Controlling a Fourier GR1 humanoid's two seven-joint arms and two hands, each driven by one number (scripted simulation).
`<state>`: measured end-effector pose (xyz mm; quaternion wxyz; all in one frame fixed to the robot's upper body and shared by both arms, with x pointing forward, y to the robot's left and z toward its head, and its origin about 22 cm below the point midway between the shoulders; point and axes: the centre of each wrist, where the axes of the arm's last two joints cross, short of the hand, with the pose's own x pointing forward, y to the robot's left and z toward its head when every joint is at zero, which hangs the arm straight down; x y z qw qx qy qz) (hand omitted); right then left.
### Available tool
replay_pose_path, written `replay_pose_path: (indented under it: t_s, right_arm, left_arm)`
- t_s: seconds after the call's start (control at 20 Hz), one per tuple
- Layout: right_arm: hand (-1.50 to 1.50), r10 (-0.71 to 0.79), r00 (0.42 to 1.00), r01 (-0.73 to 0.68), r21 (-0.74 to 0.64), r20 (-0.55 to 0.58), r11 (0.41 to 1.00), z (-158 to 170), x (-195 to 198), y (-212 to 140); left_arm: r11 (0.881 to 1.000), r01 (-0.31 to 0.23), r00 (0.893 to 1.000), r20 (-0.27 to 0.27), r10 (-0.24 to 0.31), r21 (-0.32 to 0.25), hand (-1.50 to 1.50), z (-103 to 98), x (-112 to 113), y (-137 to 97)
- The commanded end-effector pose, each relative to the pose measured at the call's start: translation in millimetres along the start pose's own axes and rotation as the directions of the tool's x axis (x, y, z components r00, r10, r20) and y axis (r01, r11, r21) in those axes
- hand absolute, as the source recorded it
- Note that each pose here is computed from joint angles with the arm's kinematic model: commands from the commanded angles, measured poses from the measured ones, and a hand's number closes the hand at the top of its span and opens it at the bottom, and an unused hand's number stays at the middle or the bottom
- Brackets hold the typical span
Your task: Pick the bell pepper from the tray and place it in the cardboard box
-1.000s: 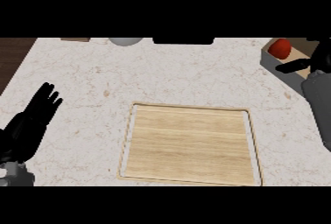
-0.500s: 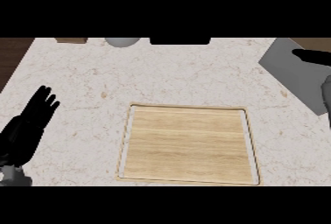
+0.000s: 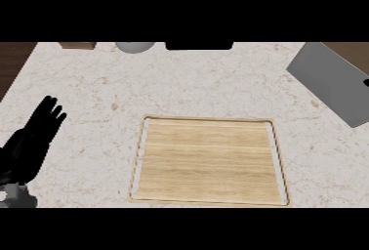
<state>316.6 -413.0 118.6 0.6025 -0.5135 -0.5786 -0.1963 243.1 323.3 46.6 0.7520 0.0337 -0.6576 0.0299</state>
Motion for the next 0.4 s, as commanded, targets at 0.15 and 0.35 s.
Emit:
replay_pose_path:
  t_s: [0.15,0.35]
  right_arm:
    - [-1.5,-0.016,0.999,0.014,0.037,0.045,0.999,7.4,-28.2,-73.5]
    - [-1.5,0.019,1.0,-0.02,0.048,0.025,0.999,4.6,-24.1,-83.5]
  left_arm:
    - [1.0,0.016,1.0,0.006,-0.016,-0.01,0.0,3.0,14.4,2.1]
    - [1.0,-0.01,1.0,-0.004,0.01,-0.027,0.0,0.8,-4.3,0.5]
